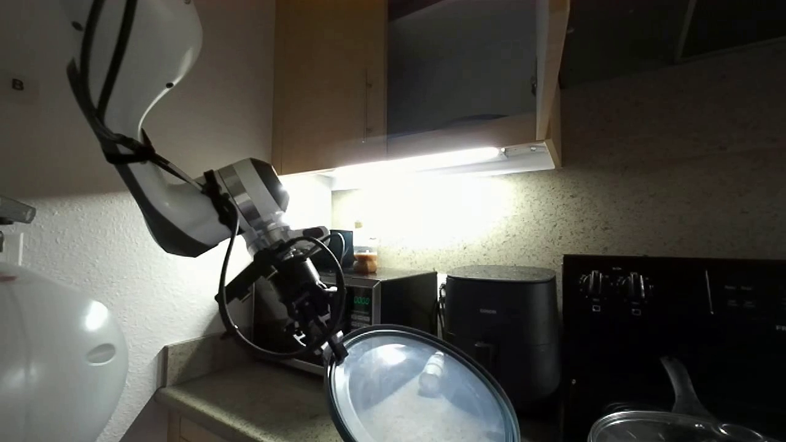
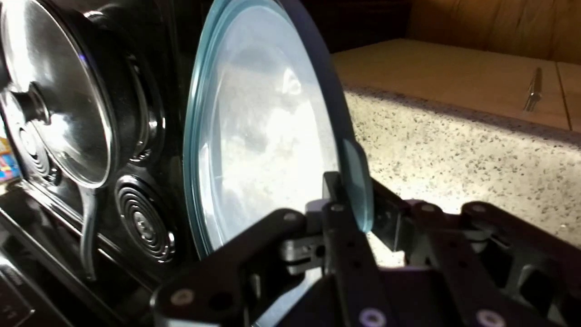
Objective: Put the lid on the counter on the bottom shelf of the open cabinet
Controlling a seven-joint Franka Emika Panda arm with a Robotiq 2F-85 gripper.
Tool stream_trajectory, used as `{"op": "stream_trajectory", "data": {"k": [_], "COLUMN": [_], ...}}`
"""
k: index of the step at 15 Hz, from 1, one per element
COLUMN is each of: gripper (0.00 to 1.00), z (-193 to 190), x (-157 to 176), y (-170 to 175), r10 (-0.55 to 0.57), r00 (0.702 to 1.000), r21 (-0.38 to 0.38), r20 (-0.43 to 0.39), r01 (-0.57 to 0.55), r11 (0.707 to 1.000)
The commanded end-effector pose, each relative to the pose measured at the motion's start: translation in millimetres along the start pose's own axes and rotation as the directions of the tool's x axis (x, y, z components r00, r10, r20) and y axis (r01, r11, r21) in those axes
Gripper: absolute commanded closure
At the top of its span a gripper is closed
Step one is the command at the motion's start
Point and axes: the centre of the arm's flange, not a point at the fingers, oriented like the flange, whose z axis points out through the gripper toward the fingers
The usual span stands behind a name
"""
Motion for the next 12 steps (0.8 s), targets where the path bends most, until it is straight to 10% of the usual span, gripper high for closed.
{"op": "stream_trajectory", "data": {"k": [1, 12], "gripper": [0.93, 0.94], "z": [-23, -37], "x": [-10, -2], "y": [11, 26], "r10": [0.189, 0.246], "r00": [0.982, 0.965], "r21": [-0.066, -0.113], "r20": [-0.001, -0.087], "r01": [-0.189, -0.255], "r11": [0.980, 0.960]}}
